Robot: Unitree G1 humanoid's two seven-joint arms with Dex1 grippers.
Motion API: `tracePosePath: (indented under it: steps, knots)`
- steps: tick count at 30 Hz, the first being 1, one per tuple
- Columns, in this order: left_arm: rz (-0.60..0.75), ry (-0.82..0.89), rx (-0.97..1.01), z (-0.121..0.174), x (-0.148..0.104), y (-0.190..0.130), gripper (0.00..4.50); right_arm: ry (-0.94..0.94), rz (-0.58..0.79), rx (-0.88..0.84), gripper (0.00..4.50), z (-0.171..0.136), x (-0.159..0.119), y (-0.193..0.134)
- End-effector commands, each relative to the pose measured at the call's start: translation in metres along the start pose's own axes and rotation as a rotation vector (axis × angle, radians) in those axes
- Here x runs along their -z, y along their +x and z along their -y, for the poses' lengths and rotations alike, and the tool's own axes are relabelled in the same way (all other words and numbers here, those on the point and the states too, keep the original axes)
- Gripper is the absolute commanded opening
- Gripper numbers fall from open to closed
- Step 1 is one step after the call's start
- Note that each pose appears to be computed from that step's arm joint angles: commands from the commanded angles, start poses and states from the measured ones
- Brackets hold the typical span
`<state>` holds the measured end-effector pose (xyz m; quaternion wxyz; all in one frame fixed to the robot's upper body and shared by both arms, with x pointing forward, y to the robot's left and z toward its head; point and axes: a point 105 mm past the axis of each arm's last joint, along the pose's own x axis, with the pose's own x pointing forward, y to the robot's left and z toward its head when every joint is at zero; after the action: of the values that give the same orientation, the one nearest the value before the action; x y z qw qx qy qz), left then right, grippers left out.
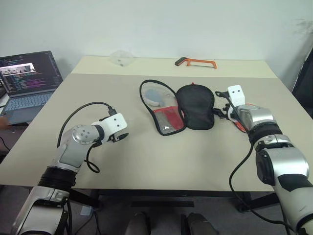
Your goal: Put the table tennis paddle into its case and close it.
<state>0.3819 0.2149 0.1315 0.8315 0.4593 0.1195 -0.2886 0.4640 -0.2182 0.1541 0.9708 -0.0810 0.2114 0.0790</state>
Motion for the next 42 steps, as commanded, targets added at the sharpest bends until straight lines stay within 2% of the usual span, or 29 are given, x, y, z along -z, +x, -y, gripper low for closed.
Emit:
tracePosePath:
  steps: [1, 4, 8, 10, 15, 19, 25, 31, 34, 42]
  knots:
    - [0.054, 0.026, -0.025, -0.015, -0.017, -0.004, 3.67, 0.021, 0.111, 0.023, 4.47, 0.030, -0.039, -0.029]
    - [0.108, 0.012, -0.011, -0.021, -0.025, -0.009, 3.67, 0.051, 0.098, 0.103, 4.47, 0.065, -0.033, -0.053]
    - [0.234, -0.028, 0.059, -0.022, -0.043, -0.022, 3.67, 0.094, 0.026, 0.179, 4.47, 0.096, -0.003, -0.078]
    - [0.281, -0.048, 0.119, -0.020, -0.049, -0.031, 3.67, 0.112, -0.037, 0.176, 4.47, 0.104, 0.020, -0.091]
    - [0.339, -0.090, 0.241, -0.014, -0.055, -0.048, 3.67, 0.160, -0.131, 0.117, 4.47, 0.104, 0.055, -0.113]
    - [0.342, -0.093, 0.259, -0.013, -0.057, -0.049, 3.67, 0.185, -0.155, 0.093, 4.47, 0.098, 0.066, -0.117]
    - [0.353, -0.095, 0.256, -0.012, -0.062, -0.044, 3.67, 0.181, -0.191, 0.047, 4.47, 0.077, 0.079, -0.105]
    - [0.360, -0.097, 0.246, -0.010, -0.066, -0.044, 3.67, 0.193, -0.163, 0.086, 4.47, 0.070, 0.075, -0.089]
    - [0.358, -0.097, 0.240, -0.010, -0.067, -0.045, 3.67, 0.231, -0.145, 0.099, 3.88, 0.071, 0.071, -0.085]
    - [0.344, -0.103, 0.212, -0.014, -0.063, -0.047, 3.67, 0.213, -0.132, 0.118, 1.09, 0.072, 0.066, -0.080]
